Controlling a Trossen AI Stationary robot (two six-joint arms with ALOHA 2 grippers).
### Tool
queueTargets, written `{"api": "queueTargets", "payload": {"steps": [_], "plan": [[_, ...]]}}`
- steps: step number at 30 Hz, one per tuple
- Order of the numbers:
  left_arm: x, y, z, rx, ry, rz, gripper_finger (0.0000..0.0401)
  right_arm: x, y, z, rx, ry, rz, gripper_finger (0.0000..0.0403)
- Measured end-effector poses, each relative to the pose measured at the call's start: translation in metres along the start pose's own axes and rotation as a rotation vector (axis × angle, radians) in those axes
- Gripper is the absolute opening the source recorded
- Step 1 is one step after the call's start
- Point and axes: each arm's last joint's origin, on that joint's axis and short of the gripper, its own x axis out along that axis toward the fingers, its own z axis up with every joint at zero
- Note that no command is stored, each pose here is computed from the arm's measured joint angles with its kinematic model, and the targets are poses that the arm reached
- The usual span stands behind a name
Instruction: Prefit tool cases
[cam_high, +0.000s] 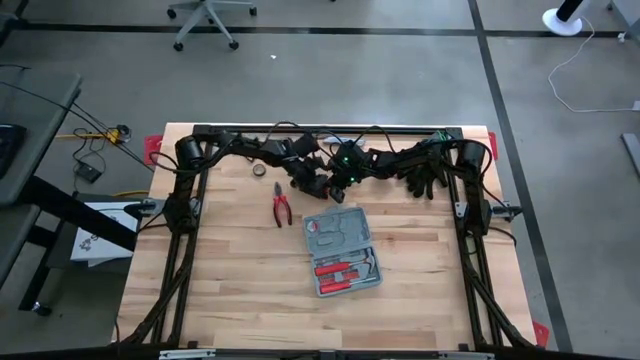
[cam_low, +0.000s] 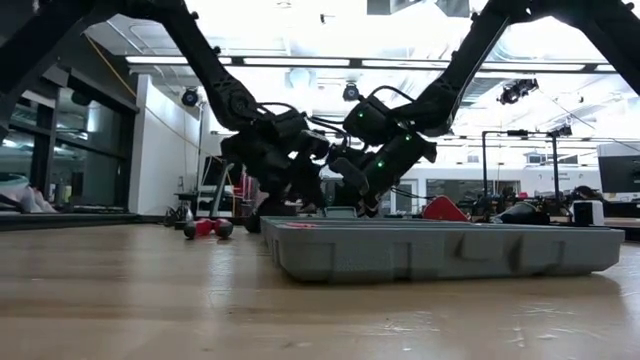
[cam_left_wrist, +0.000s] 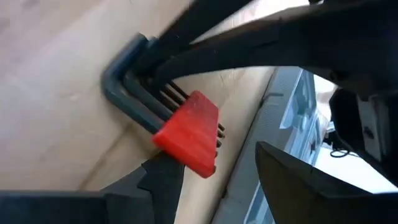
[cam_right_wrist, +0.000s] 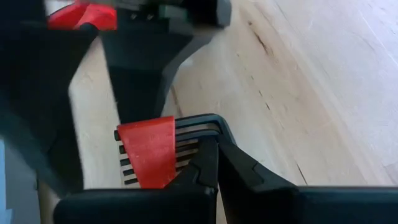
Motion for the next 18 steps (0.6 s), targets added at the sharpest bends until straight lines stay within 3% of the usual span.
{"api": "queueTargets", "payload": {"steps": [5,11,15,18], "plan": [[0.0019,-0.0018,0.0014,-0.021,-0.030,0.008,0.0164,0.0000,0.0000,0.0000,-0.002,0.000,0.005,0.0000],[0.0015,0.0002,0.0025,-0.019,-0.058,0.041,0.0072,0.0000,0.0000,-0.0001,-0.005,0.001,0.006,0.0000],[-0.0015,0.0016,0.0047,-0.004,-0.044,-0.001,0.0010,0.0000,0.0001,-0.0001,-0.005,0.001,0.009,0.0000],[-0.0018,0.0000,0.0045,0.034,0.003,-0.080,0.0013,0.0000,0.0002,0.0000,-0.005,0.001,0.009,0.0000]]}}
